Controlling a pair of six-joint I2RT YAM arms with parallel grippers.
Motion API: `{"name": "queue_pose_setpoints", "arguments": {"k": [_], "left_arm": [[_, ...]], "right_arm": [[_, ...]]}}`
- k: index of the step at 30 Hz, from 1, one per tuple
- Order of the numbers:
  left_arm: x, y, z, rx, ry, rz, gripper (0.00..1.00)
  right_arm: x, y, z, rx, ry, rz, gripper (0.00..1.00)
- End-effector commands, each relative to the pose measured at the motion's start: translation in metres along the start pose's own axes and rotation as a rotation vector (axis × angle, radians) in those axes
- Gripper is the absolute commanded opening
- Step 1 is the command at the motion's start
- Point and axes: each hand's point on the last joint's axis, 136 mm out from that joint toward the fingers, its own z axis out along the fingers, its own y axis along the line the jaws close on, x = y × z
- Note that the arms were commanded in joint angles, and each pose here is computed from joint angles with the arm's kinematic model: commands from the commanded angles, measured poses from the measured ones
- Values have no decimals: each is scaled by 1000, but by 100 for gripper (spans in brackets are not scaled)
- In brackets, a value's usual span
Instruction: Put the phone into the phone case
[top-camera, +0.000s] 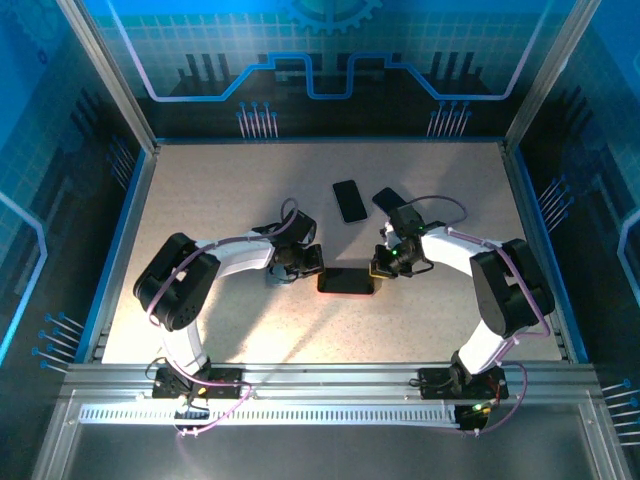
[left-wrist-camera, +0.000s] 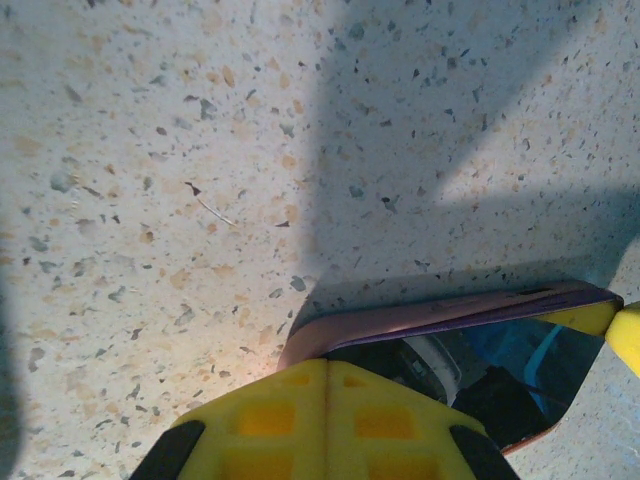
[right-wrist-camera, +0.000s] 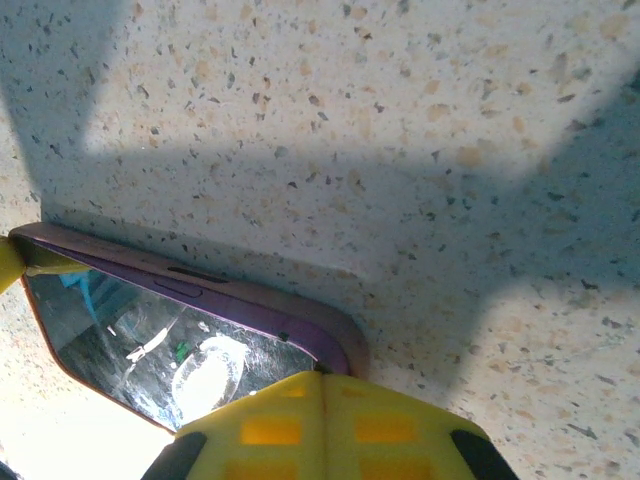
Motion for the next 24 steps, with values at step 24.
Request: {"name": "queue_pose_setpoints", "arguments": {"k": [24], "left_arm": [[15,39,25,-149,76,-45,3]], "right_arm": [[63,-16,26,165,50,-37,0]]}}
